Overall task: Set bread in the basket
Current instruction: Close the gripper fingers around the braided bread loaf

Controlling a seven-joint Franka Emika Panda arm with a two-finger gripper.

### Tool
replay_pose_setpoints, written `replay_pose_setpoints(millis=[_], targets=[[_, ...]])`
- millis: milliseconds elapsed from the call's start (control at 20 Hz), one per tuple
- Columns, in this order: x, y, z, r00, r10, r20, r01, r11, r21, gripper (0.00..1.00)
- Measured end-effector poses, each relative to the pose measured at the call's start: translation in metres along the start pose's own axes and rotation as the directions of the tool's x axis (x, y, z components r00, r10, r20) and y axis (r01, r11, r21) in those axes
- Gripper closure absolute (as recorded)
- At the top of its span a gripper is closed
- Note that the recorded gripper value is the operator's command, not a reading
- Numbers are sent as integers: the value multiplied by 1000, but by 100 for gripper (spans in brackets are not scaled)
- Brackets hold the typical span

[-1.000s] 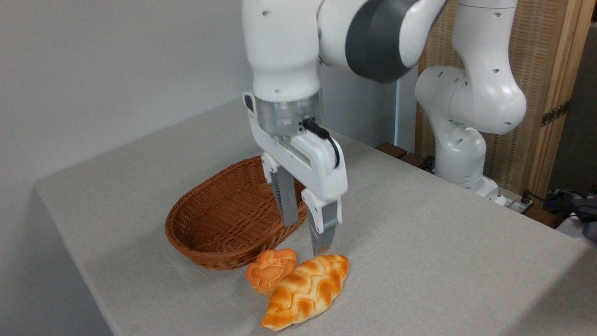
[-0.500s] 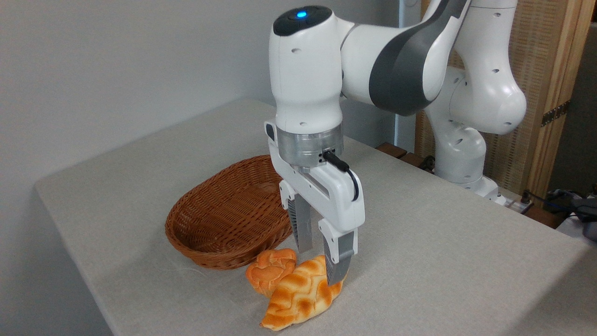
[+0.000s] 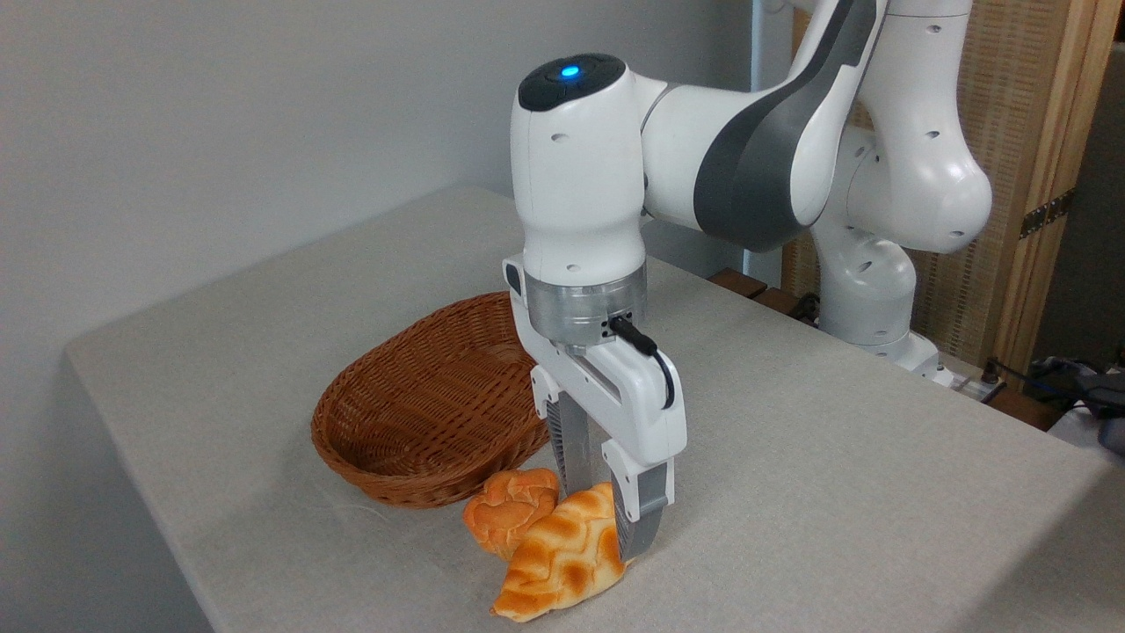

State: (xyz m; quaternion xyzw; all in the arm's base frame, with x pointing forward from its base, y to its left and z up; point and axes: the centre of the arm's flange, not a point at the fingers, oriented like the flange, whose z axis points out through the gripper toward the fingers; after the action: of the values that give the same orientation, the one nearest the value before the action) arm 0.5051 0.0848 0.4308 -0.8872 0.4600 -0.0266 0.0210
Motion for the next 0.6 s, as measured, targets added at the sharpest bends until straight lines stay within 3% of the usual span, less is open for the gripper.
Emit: replay_pose_setpoints(millis=[600], targets=[[3, -3, 26, 999, 26, 26, -25, 999, -26, 2]])
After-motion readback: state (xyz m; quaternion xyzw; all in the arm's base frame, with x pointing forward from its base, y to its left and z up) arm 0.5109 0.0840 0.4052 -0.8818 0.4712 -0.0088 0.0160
